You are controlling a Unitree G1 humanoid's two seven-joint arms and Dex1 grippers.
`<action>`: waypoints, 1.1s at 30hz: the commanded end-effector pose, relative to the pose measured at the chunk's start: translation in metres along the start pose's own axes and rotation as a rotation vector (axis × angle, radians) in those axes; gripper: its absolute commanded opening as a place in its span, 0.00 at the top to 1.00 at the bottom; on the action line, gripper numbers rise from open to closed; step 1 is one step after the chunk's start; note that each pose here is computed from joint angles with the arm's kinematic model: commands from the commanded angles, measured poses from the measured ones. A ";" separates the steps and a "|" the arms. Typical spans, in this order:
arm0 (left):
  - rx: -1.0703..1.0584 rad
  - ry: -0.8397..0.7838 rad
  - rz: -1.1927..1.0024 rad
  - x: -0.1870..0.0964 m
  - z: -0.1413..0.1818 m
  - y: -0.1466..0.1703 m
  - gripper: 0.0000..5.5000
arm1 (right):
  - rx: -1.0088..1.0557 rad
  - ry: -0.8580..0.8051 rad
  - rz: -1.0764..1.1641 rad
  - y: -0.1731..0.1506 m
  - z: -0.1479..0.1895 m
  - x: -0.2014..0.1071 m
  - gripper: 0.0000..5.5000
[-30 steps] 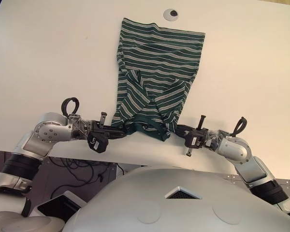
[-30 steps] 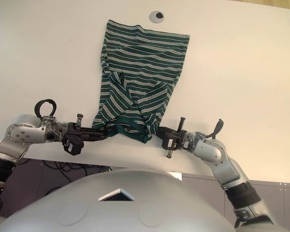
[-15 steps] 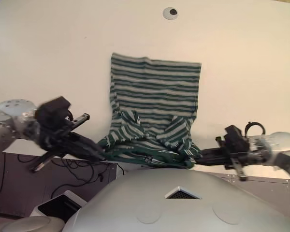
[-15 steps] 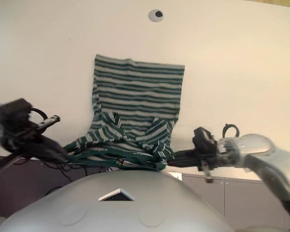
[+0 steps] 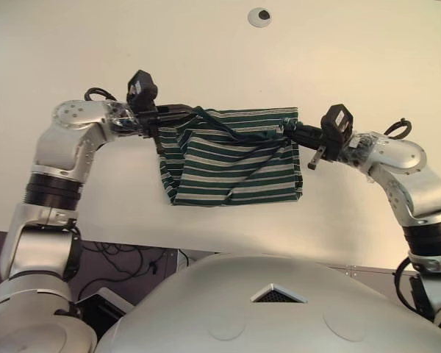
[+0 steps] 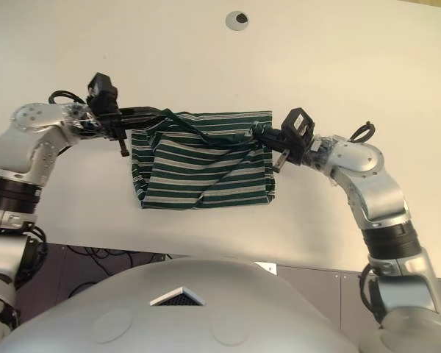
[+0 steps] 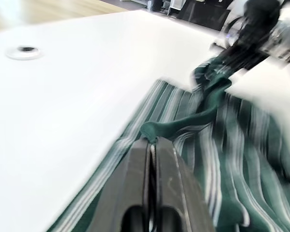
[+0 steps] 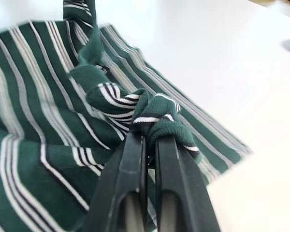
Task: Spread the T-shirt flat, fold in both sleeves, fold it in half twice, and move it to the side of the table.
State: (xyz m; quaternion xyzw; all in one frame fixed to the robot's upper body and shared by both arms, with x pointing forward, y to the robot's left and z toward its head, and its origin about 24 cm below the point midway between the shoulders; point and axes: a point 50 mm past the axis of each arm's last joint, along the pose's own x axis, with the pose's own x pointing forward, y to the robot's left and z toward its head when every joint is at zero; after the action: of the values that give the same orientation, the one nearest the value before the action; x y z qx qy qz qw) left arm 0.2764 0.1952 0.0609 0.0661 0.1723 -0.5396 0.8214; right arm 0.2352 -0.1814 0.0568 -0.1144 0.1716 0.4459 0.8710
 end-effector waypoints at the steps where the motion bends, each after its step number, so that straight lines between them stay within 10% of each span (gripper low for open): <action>1: 0.060 0.027 0.025 0.001 -0.006 0.004 1.00 | -0.034 -0.032 -0.052 -0.011 0.007 0.015 0.99; 12: 0.010 0.080 0.113 -0.007 -0.017 0.021 1.00 | 0.048 -0.058 -0.209 -0.023 -0.004 0.037 0.99; 24: 0.042 0.199 0.444 -0.020 -0.023 0.052 0.74 | 0.118 -0.129 -0.319 -0.040 0.003 0.041 0.60; 33: 0.249 -0.247 0.105 0.020 0.064 0.000 0.67 | -0.447 -0.020 -0.058 -0.022 0.016 0.026 0.46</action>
State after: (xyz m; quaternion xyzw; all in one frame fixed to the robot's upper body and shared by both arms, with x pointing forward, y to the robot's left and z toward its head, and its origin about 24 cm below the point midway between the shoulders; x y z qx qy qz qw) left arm 0.3168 0.1818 0.1076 0.1212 0.0123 -0.4447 0.8874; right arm 0.2769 -0.1706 0.0673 -0.2390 0.0530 0.4144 0.8765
